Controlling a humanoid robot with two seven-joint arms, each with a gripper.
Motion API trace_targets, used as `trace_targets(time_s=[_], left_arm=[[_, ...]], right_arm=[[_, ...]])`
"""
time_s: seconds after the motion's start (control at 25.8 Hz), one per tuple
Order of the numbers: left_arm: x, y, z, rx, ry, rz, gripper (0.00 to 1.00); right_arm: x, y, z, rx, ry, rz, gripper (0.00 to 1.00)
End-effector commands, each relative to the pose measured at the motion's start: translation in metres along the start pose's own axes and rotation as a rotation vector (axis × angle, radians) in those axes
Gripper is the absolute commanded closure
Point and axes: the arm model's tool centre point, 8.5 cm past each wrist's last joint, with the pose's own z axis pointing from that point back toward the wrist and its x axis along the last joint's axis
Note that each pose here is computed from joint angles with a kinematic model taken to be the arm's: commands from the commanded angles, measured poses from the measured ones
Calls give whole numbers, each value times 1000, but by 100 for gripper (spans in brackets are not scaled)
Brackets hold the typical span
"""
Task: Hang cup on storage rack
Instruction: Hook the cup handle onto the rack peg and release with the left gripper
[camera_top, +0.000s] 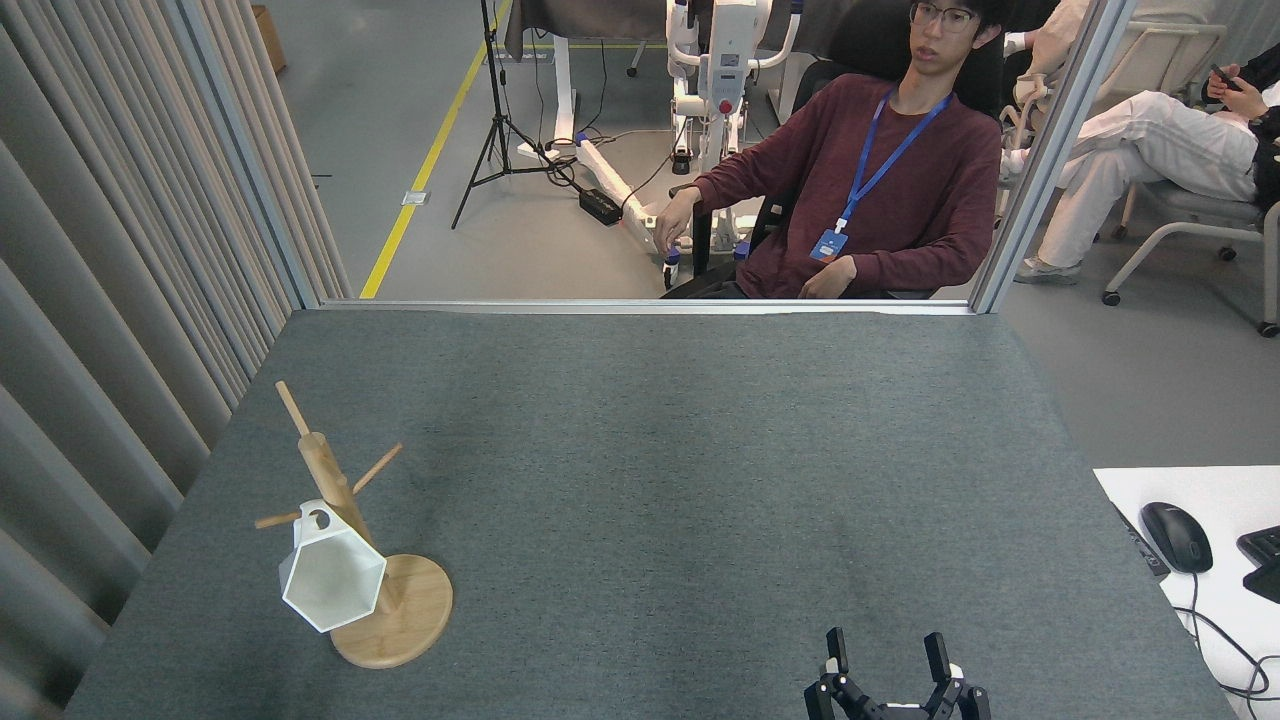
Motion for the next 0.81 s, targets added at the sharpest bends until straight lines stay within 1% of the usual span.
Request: trace_targets(time_s=[0.0, 0.12, 0.19, 0.31, 0.43, 0.46, 0.58, 0.77], left_arm=[[-11, 9, 10, 31, 48, 106, 1], [-13, 10, 9, 19, 61, 185, 1], [-14, 12, 8, 27, 75, 224, 1], [-13, 18, 5, 41, 71, 233, 1], [-11, 19, 4, 44, 61, 238, 1], [-11, 21, 4, 47, 56, 237, 1], [-9, 24, 1, 58, 47, 235, 1], [-2, 25, -1, 68, 27, 245, 1]], right_arm=[[-2, 5, 13, 34, -20, 10, 2], [-6, 9, 43, 79, -8, 13, 2], [-9, 3, 64, 95, 8, 14, 2], [-11, -3, 91, 102, 21, 25, 2], [-15, -9, 109, 97, 4, 101, 2], [-15, -10, 115, 106, 2, 116, 2], [-15, -15, 125, 115, 13, 122, 2], [-17, -17, 123, 105, 9, 129, 2]])
